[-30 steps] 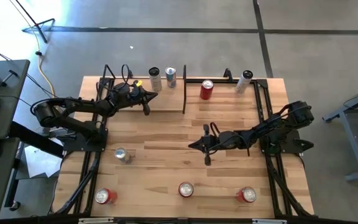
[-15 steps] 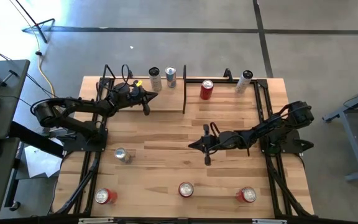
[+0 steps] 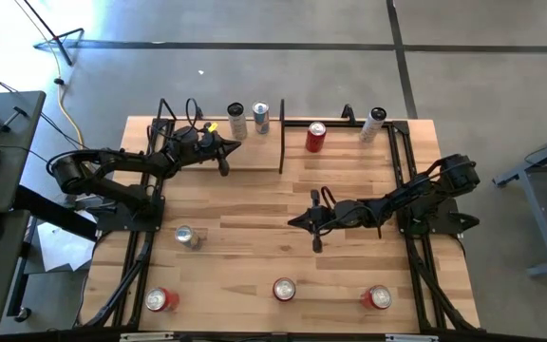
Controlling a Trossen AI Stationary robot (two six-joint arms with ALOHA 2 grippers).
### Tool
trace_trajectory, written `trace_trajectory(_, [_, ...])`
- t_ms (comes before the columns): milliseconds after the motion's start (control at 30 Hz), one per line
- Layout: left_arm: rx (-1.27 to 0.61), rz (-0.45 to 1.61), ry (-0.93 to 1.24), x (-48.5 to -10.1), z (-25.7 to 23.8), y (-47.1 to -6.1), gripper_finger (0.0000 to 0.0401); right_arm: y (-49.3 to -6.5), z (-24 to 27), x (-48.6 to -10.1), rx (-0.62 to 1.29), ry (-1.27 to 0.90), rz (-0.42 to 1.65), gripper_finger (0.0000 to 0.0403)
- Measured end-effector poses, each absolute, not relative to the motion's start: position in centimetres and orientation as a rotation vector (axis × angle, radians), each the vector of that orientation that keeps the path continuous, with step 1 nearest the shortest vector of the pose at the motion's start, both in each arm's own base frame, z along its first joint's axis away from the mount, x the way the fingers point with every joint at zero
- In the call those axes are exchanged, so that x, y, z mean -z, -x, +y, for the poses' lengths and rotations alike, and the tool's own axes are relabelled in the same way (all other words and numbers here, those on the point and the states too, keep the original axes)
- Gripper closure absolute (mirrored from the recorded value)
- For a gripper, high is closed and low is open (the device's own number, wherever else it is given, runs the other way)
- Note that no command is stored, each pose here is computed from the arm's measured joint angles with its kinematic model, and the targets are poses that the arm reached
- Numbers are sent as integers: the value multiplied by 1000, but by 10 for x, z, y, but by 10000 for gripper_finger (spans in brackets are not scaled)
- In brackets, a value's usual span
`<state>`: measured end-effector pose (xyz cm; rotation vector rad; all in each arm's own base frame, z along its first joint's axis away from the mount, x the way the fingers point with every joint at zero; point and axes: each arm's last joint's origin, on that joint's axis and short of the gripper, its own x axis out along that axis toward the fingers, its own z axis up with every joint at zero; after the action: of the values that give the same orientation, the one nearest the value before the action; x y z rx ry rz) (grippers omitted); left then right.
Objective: Place canned beverage on shelf
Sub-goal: Put the bottom white-yellow soda can on the shelf
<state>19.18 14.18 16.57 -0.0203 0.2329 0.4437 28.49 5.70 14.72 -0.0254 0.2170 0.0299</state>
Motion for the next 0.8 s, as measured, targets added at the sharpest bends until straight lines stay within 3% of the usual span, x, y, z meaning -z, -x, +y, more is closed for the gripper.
trace_trajectory(300, [-457,239,-9,-166,142,-192,401,-285,57,-147,-30,25,217,403])
trace_trajectory(800, [-693,251,12,-166,151,-185,401,-285,57,-147,-30,25,217,403])
